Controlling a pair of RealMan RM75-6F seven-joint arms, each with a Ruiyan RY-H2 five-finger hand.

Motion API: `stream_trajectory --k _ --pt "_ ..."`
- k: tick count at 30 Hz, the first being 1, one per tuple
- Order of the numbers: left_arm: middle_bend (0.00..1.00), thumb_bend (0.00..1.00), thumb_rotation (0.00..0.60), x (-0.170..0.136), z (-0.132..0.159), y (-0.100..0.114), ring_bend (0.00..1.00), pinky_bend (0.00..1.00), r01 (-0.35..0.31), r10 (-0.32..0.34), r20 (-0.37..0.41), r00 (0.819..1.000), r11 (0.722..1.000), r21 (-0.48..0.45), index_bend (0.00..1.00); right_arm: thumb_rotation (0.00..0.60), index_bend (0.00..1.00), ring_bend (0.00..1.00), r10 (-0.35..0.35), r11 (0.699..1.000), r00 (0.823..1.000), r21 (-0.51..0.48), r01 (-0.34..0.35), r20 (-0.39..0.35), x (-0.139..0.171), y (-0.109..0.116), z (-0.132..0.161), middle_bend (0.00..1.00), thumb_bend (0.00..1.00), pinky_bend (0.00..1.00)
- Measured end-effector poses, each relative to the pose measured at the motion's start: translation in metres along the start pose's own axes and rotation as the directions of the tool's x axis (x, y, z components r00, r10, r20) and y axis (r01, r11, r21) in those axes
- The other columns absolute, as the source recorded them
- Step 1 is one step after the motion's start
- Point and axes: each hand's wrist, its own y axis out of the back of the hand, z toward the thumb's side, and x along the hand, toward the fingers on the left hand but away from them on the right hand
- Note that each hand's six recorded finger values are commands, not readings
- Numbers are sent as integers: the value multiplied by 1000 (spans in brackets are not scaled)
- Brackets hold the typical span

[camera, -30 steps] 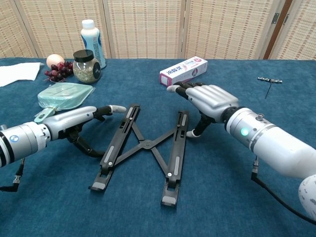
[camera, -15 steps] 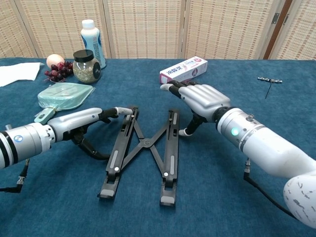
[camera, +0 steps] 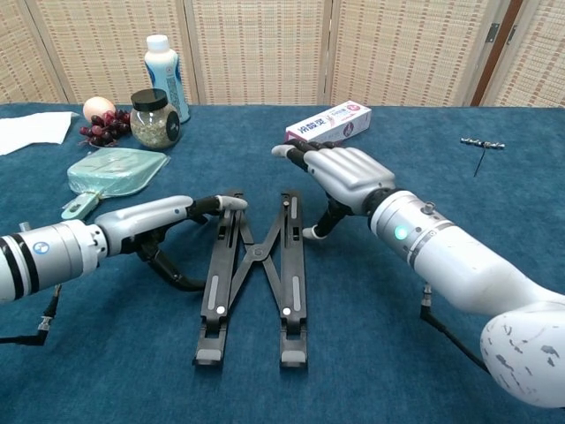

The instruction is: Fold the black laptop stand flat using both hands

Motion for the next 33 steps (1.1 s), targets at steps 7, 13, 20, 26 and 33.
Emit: stream_trajectory --k 7,13,20,26,33 --pt "0 199 600 1 6 -2 35 114 16 -16 14 1000 1000 4 0 600 0 0 -6 1000 1000 -8 6 -9 -3 -1 6 0 65 0" --pt "0 199 600 2 8 -5 35 114 33 -33 18 999 999 17 0 600 0 0 -12 1000 1000 -13 11 -14 -4 -1 8 0 66 0" --pt "0 199 600 -5 -1 8 18 114 2 -2 -3 1000 999 35 0 600 0 0 -14 1000 999 5 14 -39 0 7 -1 0 66 0" --pt "0 199 600 -23 -11 29 9 114 -49 50 -34 998 998 38 0 600 0 0 -2 999 994 39 7 -112 8 27 -8 0 69 0" --pt "0 199 600 -50 -29 55 7 112 -129 135 -103 985 989 67 0 600 0 0 78 993 962 104 -53 -262 17 65 -6 0 75 0"
